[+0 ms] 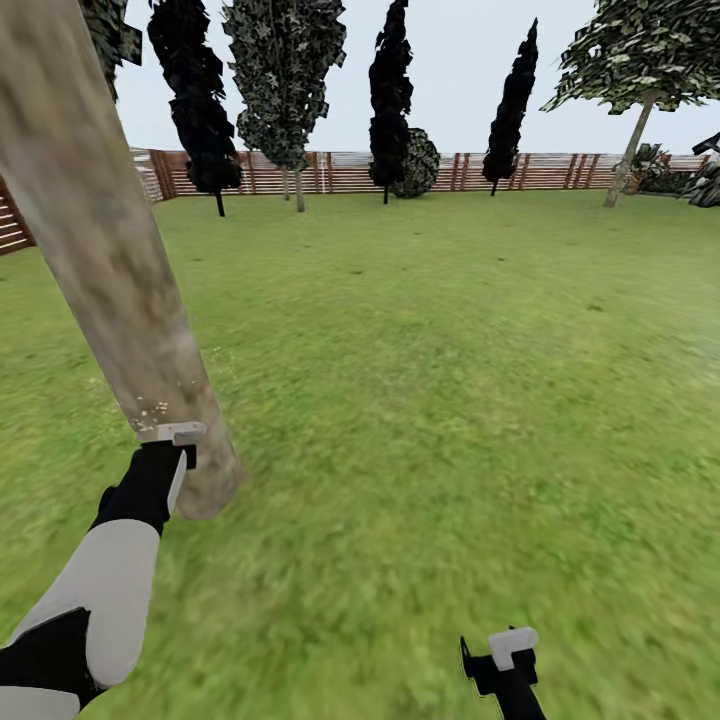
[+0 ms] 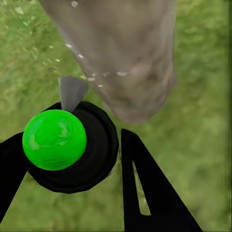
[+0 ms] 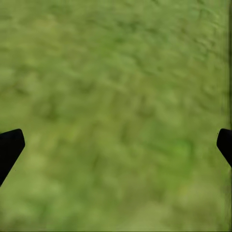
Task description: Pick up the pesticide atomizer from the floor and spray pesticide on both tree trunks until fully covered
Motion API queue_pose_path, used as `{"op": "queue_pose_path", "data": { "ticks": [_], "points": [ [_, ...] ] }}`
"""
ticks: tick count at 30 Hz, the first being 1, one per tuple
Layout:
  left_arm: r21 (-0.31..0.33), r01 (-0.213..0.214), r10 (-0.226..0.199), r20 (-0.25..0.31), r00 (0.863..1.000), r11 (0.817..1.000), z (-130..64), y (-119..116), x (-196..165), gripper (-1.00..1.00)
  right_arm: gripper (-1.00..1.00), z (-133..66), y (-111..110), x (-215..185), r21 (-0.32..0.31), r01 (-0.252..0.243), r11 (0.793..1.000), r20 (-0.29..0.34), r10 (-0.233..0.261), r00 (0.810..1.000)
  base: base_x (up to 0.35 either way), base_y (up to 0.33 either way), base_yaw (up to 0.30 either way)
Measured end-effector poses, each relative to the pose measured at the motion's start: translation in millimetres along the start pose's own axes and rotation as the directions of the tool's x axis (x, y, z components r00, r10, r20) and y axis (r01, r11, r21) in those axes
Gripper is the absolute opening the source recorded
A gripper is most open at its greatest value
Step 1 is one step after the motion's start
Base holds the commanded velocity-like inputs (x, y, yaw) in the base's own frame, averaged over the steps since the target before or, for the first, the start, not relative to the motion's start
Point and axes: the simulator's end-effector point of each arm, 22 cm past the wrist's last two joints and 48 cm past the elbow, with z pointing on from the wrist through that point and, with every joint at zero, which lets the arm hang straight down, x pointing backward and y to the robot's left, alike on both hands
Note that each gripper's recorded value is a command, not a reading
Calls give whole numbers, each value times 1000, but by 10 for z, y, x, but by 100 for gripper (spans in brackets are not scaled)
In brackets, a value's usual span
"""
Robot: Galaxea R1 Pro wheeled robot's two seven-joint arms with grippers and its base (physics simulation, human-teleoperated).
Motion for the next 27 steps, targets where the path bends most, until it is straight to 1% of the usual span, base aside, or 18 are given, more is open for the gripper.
{"op": "queue_pose_path", "data": {
  "ticks": [4,7,8,13,15,18,20,21,24,26,27],
  "points": [
    [-12,3,-3,-3,1000,1000,22,91,10,-100,100,0,-3,1,1,-2,1000,0,2,1000,185,-234,0],
    [-48,-9,8,-20,1000,999,88,328,158,-100,100,0,-3,1,1,-2,1000,0,2,1000,185,-234,109],
    [-48,-7,6,-22,1000,999,95,344,180,-100,100,0,0,0,1,-2,1000,0,2,1000,181,-234,237],
    [-25,-3,2,-36,999,1000,91,204,268,-100,100,0,8,-2,0,-3,1000,0,3,1000,166,-234,274],
    [-25,-5,4,-38,999,1000,96,200,283,-100,100,0,10,-2,0,-2,1000,0,2,1000,148,-240,278],
    [-46,-5,3,-42,999,999,122,343,303,-100,100,1,11,-2,-1,-2,1000,0,2,1000,125,-249,278],
    [-70,-3,-1,-50,999,998,155,519,360,-100,100,1,11,-2,-1,-2,1000,0,2,1000,141,-249,275],
    [-70,1,-4,-51,999,998,160,535,369,-100,100,0,11,-2,-1,-2,1000,0,2,1000,170,-242,239],
    [-51,5,-8,-54,998,999,148,408,393,-100,100,0,9,-1,0,-2,1000,0,2,1000,194,-232,78],
    [-25,7,-8,-58,998,1000,121,225,417,-100,100,0,7,-1,0,-2,1000,0,2,1000,203,-228,7],
    [-21,5,-6,-58,998,1000,114,190,422,-100,100,0,8,-1,0,-2,1000,0,2,1000,203,-228,3]
  ]
}}
